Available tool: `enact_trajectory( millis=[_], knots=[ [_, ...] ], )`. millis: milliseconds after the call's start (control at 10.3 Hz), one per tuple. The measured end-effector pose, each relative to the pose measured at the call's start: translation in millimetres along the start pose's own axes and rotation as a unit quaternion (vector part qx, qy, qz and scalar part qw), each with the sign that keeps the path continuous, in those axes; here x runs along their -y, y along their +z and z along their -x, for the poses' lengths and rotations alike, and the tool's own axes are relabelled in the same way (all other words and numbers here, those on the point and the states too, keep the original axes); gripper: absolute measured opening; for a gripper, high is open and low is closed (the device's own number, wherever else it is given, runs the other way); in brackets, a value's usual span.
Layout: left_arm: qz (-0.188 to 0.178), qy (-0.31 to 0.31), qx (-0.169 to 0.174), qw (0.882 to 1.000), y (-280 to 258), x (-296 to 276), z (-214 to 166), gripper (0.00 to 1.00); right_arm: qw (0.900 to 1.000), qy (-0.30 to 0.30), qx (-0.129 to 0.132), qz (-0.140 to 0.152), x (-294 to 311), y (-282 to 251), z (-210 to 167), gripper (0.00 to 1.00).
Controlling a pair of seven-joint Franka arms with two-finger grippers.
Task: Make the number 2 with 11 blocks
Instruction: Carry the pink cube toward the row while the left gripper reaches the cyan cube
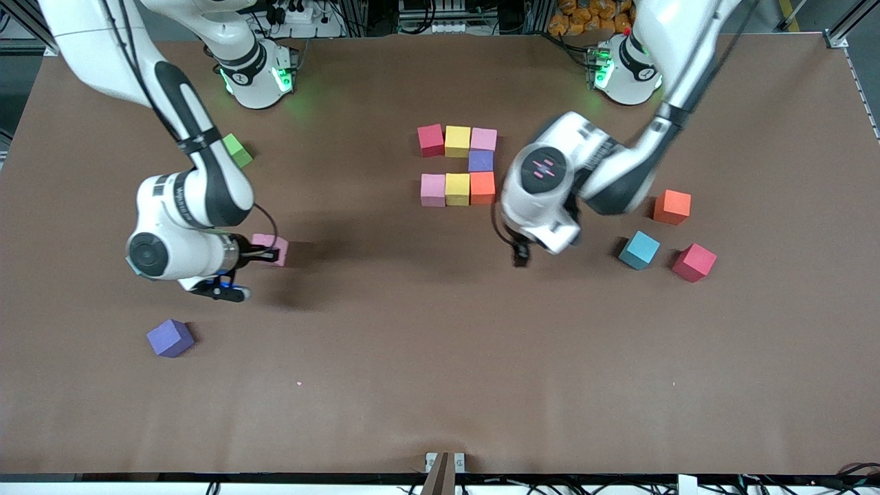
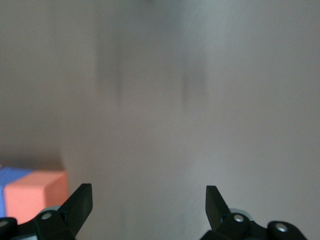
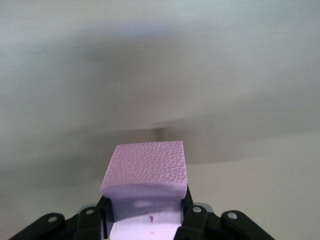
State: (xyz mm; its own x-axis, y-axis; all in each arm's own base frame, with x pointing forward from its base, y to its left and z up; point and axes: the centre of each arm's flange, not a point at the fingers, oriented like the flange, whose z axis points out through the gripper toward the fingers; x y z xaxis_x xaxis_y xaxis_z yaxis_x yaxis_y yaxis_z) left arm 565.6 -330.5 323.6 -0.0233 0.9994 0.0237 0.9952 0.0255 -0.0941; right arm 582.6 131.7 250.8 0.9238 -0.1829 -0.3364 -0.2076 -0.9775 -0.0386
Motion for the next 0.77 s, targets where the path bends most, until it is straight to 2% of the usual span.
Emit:
enact_trajectory(
  millis=[194, 387, 581, 775],
  knots=[
    [-0.003, 0.004, 0.004, 1.0, 0.0, -38.1, -73.7, 1.0, 1.0, 0.012, -0.012, 0.001, 55.3, -5.3, 21.1, 0.53],
    [-0.004, 0.006, 0.009, 1.0, -0.6, -59.9, -128.7, 1.0, 0.999, 0.023, -0.044, 0.014, 115.1, -4.6, 51.1, 0.53],
    [-0.003, 0.007, 0.012, 1.0, -1.9, -68.8, -156.3, 1.0, 0.997, 0.034, -0.063, 0.005, 167.4, 0.0, 84.7, 0.53],
    [-0.008, 0.011, 0.011, 1.0, -1.8, -72.1, -172.9, 1.0, 0.997, 0.042, -0.065, 0.0, 201.6, 6.2, 106.6, 0.53]
  ],
)
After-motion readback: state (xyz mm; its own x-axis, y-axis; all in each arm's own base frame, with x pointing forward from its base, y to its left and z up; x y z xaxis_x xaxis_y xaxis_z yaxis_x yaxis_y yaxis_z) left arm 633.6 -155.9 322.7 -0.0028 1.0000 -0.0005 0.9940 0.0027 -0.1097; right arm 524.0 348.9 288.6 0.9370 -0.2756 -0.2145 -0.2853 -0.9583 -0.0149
